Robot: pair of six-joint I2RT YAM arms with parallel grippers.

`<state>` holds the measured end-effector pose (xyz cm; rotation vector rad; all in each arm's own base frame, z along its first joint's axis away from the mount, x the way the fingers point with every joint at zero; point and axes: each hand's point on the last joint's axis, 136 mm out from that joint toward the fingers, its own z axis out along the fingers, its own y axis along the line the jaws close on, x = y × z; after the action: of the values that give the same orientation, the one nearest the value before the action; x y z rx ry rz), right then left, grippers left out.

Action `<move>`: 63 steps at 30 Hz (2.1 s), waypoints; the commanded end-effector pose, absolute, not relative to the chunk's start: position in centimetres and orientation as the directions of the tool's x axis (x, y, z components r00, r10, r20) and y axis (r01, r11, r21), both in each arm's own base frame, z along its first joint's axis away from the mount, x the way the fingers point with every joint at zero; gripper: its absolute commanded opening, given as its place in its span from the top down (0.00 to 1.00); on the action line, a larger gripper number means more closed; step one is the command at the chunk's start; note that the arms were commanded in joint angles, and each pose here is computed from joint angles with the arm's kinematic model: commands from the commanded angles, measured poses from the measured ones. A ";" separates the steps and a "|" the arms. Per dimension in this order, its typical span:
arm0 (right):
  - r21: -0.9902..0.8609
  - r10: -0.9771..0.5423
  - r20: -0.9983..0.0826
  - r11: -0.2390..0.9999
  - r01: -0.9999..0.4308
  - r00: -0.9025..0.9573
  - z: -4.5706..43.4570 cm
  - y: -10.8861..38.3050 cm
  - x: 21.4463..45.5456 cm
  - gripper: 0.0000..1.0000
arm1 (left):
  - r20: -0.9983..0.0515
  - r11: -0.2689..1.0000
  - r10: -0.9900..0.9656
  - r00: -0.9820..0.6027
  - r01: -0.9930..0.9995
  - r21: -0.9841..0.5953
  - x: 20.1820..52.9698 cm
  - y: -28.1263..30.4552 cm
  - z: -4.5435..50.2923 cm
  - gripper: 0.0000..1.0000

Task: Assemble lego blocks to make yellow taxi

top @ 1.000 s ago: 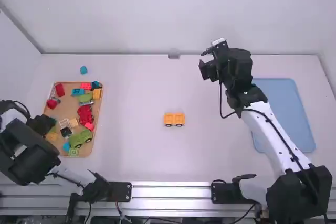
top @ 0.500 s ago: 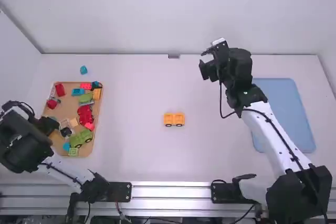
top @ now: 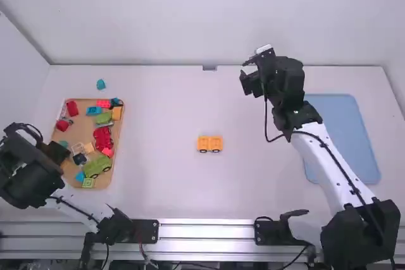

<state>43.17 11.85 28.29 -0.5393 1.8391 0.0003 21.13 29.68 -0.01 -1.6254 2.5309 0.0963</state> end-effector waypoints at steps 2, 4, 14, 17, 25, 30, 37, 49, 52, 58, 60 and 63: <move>-0.261 -0.346 -0.916 0.899 -0.352 -0.203 30.0 12.1 43.5 0.02 | -0.122 0.403 -0.909 -0.399 -0.915 -0.011 20.8 29.1 -0.6 0.50; -0.262 -0.346 -0.916 0.899 -0.352 -0.203 30.0 12.1 43.5 0.02 | -0.117 0.398 -0.911 -0.394 -0.917 -0.011 20.7 28.9 -0.8 0.50; -0.262 -0.345 -0.917 0.899 -0.351 -0.200 30.1 12.1 43.5 0.02 | -0.136 0.399 -0.909 -0.393 -0.917 -0.015 20.6 28.8 -1.7 0.47; -0.262 -0.346 -0.917 0.899 -0.351 -0.200 30.1 12.1 43.5 0.02 | -0.141 0.399 -0.909 -0.392 -0.917 -0.020 20.8 28.9 -1.7 0.53; -0.262 -0.346 -0.917 0.899 -0.351 -0.201 30.0 12.1 43.5 0.02 | -0.147 0.407 -0.906 -0.398 -0.912 -0.043 21.3 28.9 -1.6 0.70; -0.261 -0.346 -0.916 0.898 -0.355 -0.202 30.0 12.2 43.4 0.02 | -0.161 0.407 -0.905 -0.395 -0.912 -0.047 21.4 29.1 -1.3 0.75; -0.250 -0.362 -0.921 0.832 -0.495 -0.145 30.1 14.7 42.5 0.02 | -0.257 0.384 -0.899 -0.354 -0.920 -0.076 21.4 29.1 4.3 0.93; -0.061 -0.204 -0.974 0.664 -0.746 -0.102 30.2 19.8 41.2 0.02 | -0.723 0.919 -0.392 -0.569 -0.211 -0.332 33.2 13.8 18.7 0.98; -0.004 -0.150 -0.984 0.545 -0.839 -0.092 29.9 21.4 40.5 0.02 | -0.795 0.938 -0.244 -0.556 0.071 -0.338 35.5 7.2 20.2 0.98; 0.087 -0.057 -0.993 0.255 -0.963 -0.104 29.3 23.3 38.9 0.02 | -0.914 0.745 -0.018 -0.406 0.604 -0.283 36.2 -5.6 23.5 0.98; 0.117 -0.045 -0.991 0.156 -0.981 -0.125 29.1 23.8 38.2 0.01 | -0.939 0.662 0.021 -0.344 0.708 -0.245 36.3 -9.1 24.2 0.98; 0.159 -0.040 -0.986 0.008 -0.987 -0.160 28.7 24.4 37.5 0.02 | -0.966 0.528 0.053 -0.253 0.828 -0.188 36.0 -13.8 24.9 0.98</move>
<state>39.97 23.63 26.82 -1.0240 1.4797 1.1095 37.60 -10.01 25.11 0.6015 1.7472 -0.7293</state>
